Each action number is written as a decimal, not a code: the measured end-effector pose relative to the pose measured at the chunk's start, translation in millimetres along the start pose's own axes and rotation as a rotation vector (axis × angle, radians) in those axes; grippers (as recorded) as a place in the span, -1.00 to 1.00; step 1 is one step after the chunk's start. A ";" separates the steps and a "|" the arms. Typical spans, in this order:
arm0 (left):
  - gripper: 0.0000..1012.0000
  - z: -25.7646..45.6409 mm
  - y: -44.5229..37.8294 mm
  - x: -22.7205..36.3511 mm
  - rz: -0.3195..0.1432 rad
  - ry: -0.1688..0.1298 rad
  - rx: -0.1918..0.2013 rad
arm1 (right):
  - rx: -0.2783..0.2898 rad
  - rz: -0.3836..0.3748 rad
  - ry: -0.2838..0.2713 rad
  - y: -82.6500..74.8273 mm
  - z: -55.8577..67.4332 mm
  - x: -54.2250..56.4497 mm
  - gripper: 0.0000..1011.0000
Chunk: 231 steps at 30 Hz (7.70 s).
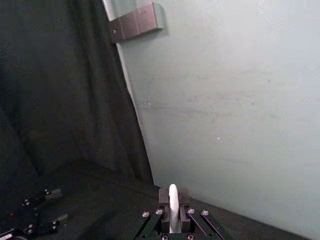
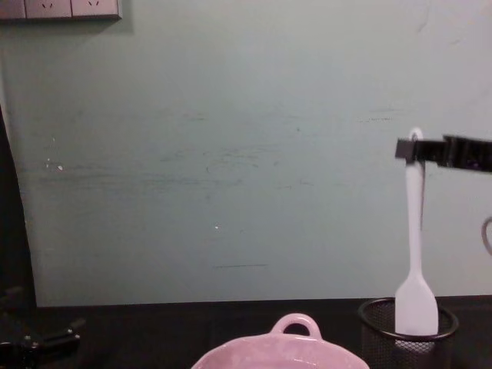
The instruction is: Use the one hand to pick up the spoon and stir the clear water in the bowl.
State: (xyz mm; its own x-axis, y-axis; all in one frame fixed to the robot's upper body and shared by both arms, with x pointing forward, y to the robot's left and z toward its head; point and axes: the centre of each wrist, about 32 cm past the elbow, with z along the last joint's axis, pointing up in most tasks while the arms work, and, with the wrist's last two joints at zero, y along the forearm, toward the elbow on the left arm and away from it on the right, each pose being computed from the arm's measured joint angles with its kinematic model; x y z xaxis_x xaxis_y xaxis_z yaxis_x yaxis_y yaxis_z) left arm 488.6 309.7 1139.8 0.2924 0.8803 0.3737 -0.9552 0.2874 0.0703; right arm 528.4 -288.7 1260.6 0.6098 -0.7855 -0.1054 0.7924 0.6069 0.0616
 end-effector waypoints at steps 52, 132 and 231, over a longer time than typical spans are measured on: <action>1.00 0.0 0.0 0.0 0.000 0.000 0.000 | 0.040 0.247 -0.056 54.3 -4.7 -45.7 -0.78; 1.00 0.0 0.0 0.0 0.000 0.000 0.000 | 0.057 0.321 0.012 78.7 -95.1 -58.6 -0.78; 1.00 0.0 0.0 0.1 0.000 0.000 0.000 | 0.083 0.179 -0.021 52.8 -94.3 -32.3 -0.78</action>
State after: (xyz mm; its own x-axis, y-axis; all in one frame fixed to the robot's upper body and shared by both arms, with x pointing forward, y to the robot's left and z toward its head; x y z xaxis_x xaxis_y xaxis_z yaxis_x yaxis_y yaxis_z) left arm 488.6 309.7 1139.8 0.2922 0.8803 0.3738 -0.9553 0.2873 0.0702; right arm 549.1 -219.9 1173.7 0.7407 -0.6687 -0.0649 0.6692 0.7258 0.1596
